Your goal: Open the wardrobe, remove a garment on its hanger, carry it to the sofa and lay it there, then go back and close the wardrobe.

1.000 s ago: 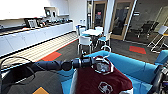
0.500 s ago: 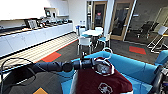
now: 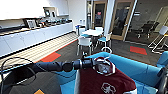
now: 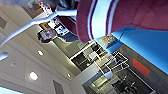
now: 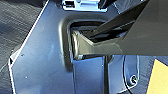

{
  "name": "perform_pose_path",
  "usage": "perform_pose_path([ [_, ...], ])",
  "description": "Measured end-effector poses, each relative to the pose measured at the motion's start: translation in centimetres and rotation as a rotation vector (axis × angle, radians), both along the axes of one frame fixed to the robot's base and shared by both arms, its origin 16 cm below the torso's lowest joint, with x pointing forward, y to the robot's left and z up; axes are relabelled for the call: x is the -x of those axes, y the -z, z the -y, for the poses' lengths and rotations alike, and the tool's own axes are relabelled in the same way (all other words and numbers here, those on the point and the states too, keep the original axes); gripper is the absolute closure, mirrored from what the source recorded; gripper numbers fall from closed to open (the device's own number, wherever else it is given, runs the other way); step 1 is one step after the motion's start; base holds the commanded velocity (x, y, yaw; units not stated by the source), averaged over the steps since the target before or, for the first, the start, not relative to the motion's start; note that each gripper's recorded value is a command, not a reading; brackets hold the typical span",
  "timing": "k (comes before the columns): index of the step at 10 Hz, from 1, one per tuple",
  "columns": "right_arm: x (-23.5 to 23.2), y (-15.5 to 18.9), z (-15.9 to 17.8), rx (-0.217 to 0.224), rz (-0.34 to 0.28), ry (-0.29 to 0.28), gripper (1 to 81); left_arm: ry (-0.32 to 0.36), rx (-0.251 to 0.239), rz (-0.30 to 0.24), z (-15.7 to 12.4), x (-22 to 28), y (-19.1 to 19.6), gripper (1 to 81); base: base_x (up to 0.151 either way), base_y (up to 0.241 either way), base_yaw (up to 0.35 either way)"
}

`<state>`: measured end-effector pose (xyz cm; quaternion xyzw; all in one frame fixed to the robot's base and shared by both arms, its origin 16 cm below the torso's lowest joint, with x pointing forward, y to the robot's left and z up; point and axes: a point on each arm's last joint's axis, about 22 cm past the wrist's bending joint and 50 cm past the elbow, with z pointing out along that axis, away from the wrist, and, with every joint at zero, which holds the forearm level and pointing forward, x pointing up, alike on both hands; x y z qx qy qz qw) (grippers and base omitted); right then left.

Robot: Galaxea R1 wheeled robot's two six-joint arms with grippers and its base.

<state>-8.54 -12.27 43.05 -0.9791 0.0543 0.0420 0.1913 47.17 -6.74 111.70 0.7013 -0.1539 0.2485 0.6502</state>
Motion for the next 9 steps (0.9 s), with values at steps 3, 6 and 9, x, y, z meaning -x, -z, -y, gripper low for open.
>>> perform_pose_path([
  [3, 1.6, -0.2, 0.0, 0.0, -0.04, 0.001, 1.0, -0.001, 0.002, -0.045, 0.0, -1.2, 2.3, 81.1, 0.099, 0.0, 0.0],
  [6, 4.1, -0.7, 0.0, 0.0, -0.11, 0.003, 1.0, -0.005, 0.003, -0.129, 0.0, -3.2, 6.7, 81.1, 0.064, 0.0, 0.0],
  [9, 3.6, -0.6, 0.0, 0.0, -0.114, 0.003, 1.0, -0.02, -0.001, -0.148, -0.3, -4.4, 8.1, 81.1, 0.0, 0.0, 0.0],
])
